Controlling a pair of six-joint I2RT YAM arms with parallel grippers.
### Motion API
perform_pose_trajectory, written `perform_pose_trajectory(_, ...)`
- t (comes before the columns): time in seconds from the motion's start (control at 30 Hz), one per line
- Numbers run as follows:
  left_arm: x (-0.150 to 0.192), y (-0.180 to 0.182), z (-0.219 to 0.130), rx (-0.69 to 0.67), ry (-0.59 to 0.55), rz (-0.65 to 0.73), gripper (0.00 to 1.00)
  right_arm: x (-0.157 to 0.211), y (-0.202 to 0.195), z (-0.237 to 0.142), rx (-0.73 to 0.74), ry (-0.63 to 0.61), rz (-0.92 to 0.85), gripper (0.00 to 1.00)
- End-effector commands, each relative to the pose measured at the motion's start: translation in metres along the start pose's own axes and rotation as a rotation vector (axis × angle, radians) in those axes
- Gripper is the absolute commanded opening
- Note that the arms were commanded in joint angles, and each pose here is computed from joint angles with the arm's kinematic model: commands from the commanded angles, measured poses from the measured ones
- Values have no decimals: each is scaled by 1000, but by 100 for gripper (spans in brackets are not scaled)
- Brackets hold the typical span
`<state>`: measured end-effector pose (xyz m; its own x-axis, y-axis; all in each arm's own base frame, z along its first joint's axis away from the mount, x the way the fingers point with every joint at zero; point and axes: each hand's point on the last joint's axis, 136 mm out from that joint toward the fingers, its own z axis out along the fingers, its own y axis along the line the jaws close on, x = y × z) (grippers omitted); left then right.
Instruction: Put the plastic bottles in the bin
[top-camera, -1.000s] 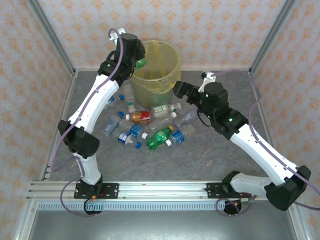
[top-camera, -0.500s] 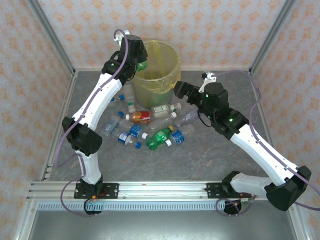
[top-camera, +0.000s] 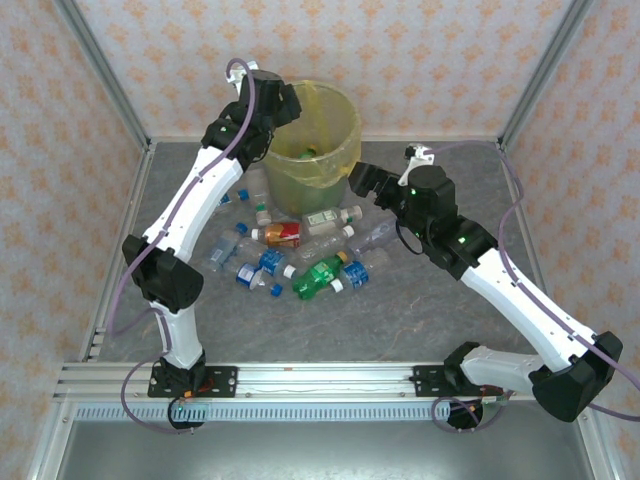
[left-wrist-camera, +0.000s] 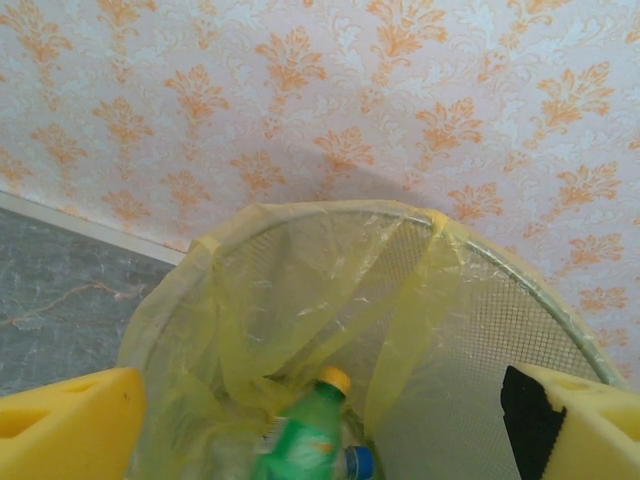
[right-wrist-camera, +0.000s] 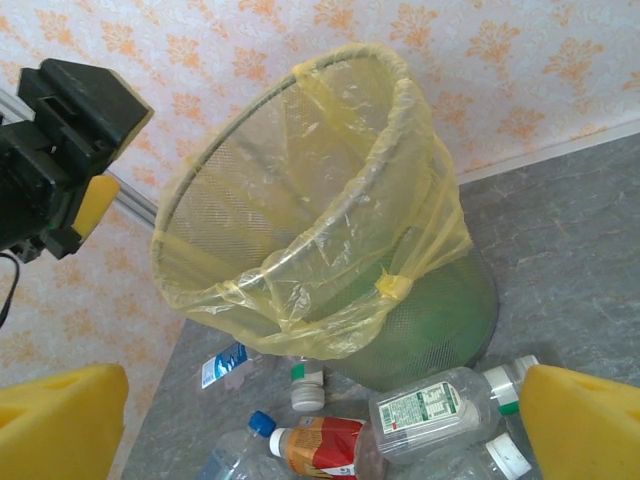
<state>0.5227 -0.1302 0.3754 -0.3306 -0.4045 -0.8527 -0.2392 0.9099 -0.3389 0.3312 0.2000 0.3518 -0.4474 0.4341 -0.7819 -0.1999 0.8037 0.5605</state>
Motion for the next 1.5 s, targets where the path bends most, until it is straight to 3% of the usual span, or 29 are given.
perform_pose_trajectory(0.0, -22, -4, -32, 40, -34, -9, 99, 6, -11, -2, 48, 1, 19, 100)
perform_pose_trajectory(0.3, -22, -2, -60, 114, -30, -12, 99, 44, -60, 7, 252, 71, 107, 100)
perform_pose_trajectory(0.6, -10, 11, -92, 182, -29, 2, 99, 133, -97, 24, 327, 296, 294, 95)
perform_pose_trajectory(0.9, -1, 35, -120, 183, -54, 63, 99, 204, -125, 31, 394, 443, 513, 93)
perform_pose_trajectory(1.47, 4, 54, -136, 152, -66, 97, 99, 267, -160, 36, 500, 533, 668, 86)
